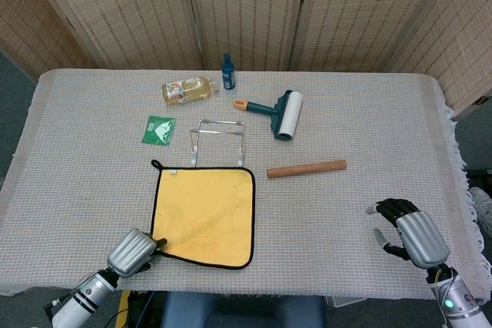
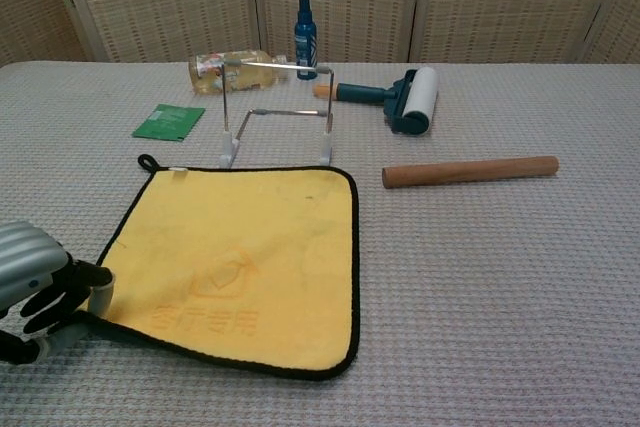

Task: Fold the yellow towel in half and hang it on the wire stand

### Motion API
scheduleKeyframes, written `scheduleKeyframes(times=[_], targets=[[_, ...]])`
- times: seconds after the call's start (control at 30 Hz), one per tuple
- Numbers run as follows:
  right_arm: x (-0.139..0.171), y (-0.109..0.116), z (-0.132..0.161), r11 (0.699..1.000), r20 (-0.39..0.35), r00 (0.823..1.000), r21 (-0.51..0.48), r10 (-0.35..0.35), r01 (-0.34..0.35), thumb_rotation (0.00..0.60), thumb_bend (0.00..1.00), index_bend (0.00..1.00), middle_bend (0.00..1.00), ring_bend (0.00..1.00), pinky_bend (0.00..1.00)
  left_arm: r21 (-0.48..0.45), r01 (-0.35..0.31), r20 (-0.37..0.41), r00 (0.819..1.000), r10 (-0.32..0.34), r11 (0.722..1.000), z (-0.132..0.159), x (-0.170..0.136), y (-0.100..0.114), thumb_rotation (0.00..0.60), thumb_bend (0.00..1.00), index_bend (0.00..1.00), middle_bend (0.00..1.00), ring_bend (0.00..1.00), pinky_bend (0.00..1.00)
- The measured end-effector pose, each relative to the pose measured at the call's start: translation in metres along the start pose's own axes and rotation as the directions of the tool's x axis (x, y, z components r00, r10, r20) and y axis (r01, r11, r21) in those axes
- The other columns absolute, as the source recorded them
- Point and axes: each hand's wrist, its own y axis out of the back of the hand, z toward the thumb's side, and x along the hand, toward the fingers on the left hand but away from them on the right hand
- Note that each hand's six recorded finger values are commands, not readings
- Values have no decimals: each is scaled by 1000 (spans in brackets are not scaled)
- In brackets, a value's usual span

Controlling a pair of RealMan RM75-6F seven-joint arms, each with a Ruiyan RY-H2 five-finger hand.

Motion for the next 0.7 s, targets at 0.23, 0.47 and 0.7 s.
scheduleKeyframes(times=[0.23,0.47,0.7], targets=[[-12,-15,29,997,-110,991,-18,69,-72,600,397,344,487,465,548,-18,-19,6,1000,19,1000,5,-5,3,600,509,591,835,765,929],[-36,-39,75,987,-268,951,-9,155,-163,600,239,344,738,769,953,-28,-15,6,1000,15,999,6,-5,2,600,509,589,835,765,929],[-56,-71,129,963,-428,867,33,256,-268,600,220,344,847,915,1000,-33,-12,-5,1000,12,999,4,-6,2,600,509,589,835,766,929]])
